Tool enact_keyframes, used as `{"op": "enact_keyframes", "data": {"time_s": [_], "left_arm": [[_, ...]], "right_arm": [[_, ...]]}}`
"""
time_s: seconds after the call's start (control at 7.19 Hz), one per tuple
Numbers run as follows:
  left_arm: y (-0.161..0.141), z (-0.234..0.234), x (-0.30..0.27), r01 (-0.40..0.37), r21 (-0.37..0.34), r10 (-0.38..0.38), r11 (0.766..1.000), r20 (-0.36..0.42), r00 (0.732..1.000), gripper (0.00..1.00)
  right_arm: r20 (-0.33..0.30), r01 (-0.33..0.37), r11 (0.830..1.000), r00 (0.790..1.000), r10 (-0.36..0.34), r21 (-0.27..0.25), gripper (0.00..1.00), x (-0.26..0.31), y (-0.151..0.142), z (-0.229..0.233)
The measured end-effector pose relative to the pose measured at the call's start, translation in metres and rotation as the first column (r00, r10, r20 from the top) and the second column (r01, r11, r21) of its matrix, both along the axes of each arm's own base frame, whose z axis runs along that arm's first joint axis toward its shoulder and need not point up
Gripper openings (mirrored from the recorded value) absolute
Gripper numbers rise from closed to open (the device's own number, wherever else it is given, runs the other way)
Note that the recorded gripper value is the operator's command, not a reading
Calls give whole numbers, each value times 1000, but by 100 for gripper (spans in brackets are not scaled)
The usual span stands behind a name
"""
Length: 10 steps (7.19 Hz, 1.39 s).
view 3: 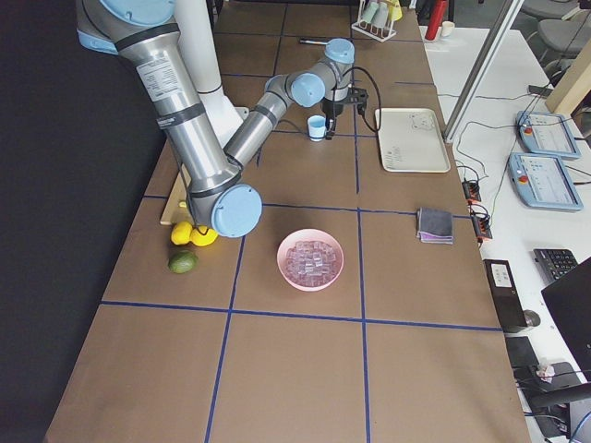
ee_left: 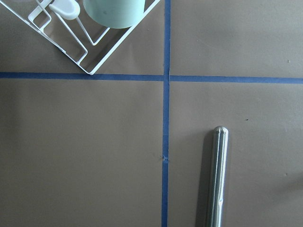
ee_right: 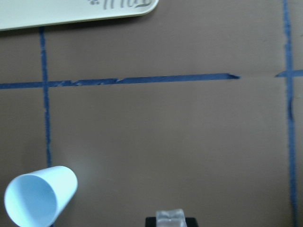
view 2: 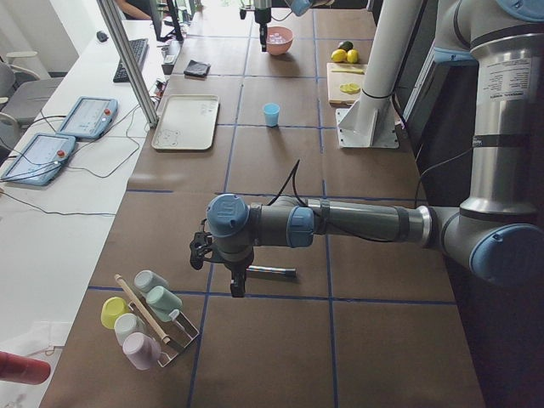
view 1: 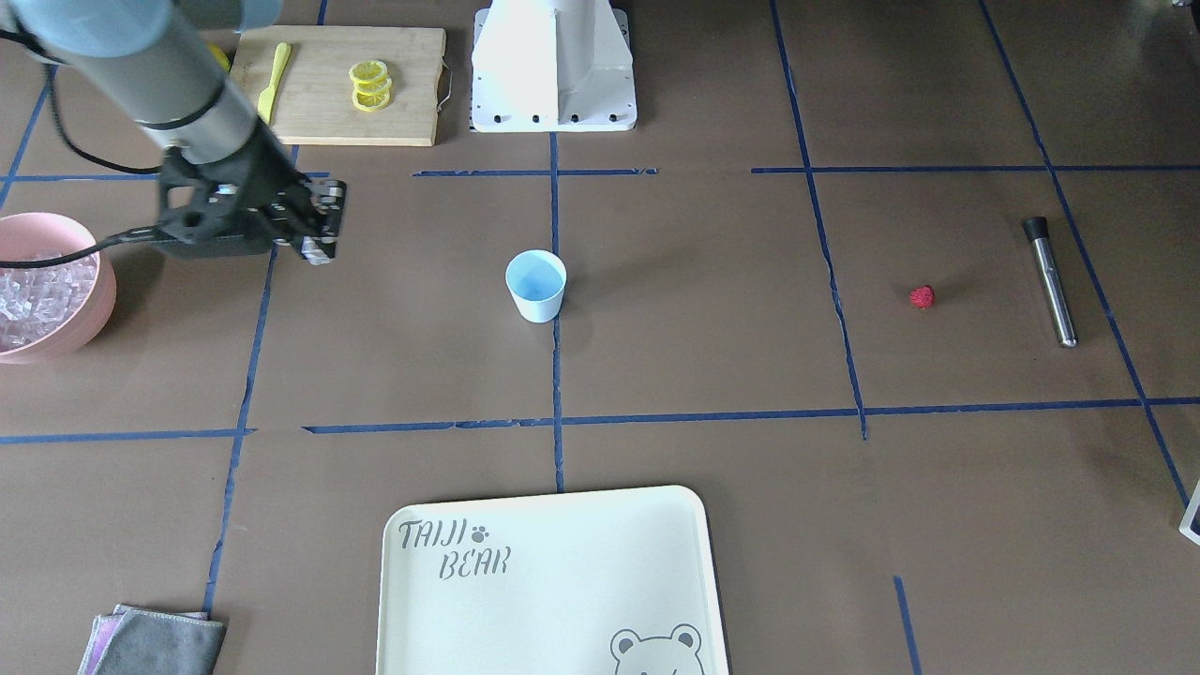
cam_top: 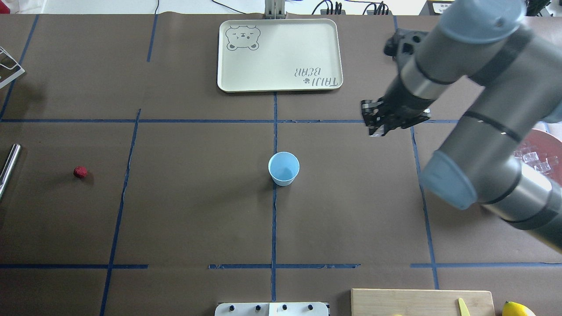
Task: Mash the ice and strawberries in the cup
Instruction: 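Carry the ice cube with the right gripper over the light-blue cup, then open the right gripper to drop the ice cube into the cup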
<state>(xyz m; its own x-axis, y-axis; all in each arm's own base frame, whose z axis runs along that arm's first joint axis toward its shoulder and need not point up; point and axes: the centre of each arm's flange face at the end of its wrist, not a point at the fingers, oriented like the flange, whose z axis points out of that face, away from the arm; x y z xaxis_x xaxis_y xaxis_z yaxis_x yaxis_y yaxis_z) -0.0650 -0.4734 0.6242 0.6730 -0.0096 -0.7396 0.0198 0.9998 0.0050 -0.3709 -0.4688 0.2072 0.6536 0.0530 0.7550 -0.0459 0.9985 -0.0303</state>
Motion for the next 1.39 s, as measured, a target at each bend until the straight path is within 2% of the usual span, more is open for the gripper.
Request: {"op": "enact_keyframes", "data": {"time_s": [0.28,0.42,0.7,0.83,1.11,1.25,1.39], "left_arm": [[-3,-3,0,9,-4,-9,1000,-1,1000,100],[-4,-4,0,11,-4,-11,1000,-1,1000,100],[-6,-7,1,13,-2,-13,1000,-1,1000,100],[-7,-8,1,16,-3,-16,1000,-2,1000,100],[-8,-9,1,18,-3,-18,1000,-1,1000,100],[-9,-9,1,18,-3,-18,1000,-2,1000,100],[-9,-9,1,18,-4,-18,1000,-2,1000,100]], "right_arm": [[-43,-40,999,998,40,-18,0,-112,12,-58],[-66,-47,999,997,46,-21,0,-149,17,-71],[-84,-45,999,996,42,-23,2,-185,20,-68],[-85,-44,999,996,41,-26,7,-192,22,-67],[-86,-43,999,996,40,-29,57,-196,22,-66],[-84,-42,999,996,40,-30,66,-196,23,-66],[-83,-42,999,996,39,-29,67,-195,24,-67]]}}
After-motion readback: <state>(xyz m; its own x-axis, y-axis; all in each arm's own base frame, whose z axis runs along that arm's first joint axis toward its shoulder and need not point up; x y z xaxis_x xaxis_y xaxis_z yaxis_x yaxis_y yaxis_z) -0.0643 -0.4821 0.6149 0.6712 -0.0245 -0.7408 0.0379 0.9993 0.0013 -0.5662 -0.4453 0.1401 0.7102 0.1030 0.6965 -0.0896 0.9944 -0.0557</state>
